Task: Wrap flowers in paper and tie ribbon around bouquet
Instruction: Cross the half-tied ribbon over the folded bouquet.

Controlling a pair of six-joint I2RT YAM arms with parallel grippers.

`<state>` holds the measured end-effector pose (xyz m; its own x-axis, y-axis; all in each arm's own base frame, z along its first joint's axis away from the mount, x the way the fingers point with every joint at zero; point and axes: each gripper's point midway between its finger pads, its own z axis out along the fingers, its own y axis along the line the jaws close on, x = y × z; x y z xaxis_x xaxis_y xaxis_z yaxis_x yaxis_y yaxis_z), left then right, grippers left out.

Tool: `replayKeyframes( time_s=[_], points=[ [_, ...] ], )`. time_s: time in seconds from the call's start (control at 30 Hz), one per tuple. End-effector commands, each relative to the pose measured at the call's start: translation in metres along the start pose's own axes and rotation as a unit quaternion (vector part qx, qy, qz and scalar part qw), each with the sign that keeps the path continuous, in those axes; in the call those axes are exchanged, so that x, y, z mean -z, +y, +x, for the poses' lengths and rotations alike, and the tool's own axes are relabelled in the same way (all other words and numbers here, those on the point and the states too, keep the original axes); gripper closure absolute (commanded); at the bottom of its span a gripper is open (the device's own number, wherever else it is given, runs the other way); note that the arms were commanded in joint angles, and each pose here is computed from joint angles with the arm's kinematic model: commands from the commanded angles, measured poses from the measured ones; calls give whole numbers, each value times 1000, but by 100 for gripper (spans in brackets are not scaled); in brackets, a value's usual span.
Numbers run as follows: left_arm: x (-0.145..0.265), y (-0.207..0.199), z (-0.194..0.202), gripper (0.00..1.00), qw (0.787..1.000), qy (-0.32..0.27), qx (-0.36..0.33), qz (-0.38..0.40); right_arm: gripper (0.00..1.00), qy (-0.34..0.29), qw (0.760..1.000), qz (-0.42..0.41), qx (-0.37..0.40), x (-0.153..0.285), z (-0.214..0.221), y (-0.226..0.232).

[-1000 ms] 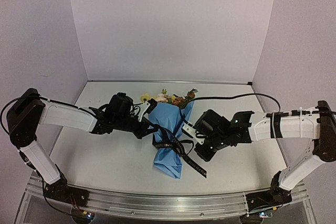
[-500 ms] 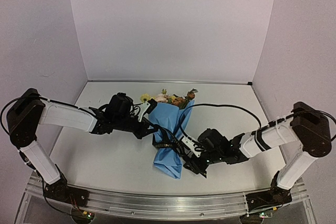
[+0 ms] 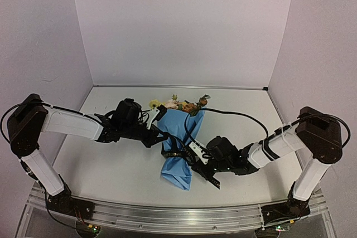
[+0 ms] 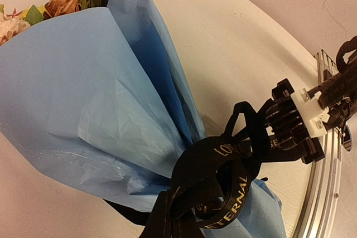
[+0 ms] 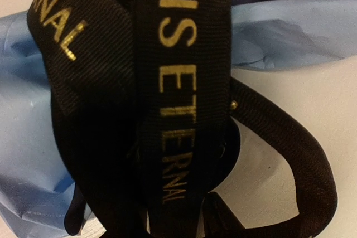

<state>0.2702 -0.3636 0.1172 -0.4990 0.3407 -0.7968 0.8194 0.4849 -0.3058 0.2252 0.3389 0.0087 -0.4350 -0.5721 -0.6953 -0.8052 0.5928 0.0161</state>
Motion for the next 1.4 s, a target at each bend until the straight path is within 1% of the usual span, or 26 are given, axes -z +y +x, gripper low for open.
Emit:
replayKeyframes(
  time_s=[0.0,0.07,0.2,0.33,0.4,0.47,0.57,0.73,0.8,0.97,1.03,1.2,1.37],
  points=[
    [5,-8,-25,100,999,-27,-24,8,82,-16,1000,6,1,0,-14,-1],
    [5,-8,-24,100,999,-26,-23,8,91,-13,1000,5,1,5,-16,-1],
    [5,-8,-23,100,999,-26,-24,8,99,14,1000,-5,2,17,-14,3],
    [5,-8,-24,100,999,-27,-25,9,100,27,999,-11,16,26,-13,4],
    [6,-9,-25,100,999,-29,-25,10,98,27,999,-16,12,31,-16,6],
    [5,-8,-25,100,999,-29,-25,9,91,40,999,-25,10,35,-15,9],
    [6,-9,-25,100,999,-29,-25,10,88,52,998,-36,9,35,-11,13],
    [7,-9,-24,100,999,-30,-26,10,85,66,997,-42,-14,30,-4,16],
    [8,-10,-24,100,999,-30,-26,11,81,71,996,-43,-16,28,0,16],
    [8,-10,-24,100,999,-31,-25,12,76,83,996,-39,-19,25,9,14],
    [8,-10,-25,100,999,-31,-25,12,77,87,995,-34,-19,23,11,13],
    [7,-10,-24,100,999,-31,-26,13,100,104,994,-16,-14,26,17,7],
    [5,-10,-21,100,999,-27,-24,15,100,97,995,25,13,44,-7,-8]
  ],
)
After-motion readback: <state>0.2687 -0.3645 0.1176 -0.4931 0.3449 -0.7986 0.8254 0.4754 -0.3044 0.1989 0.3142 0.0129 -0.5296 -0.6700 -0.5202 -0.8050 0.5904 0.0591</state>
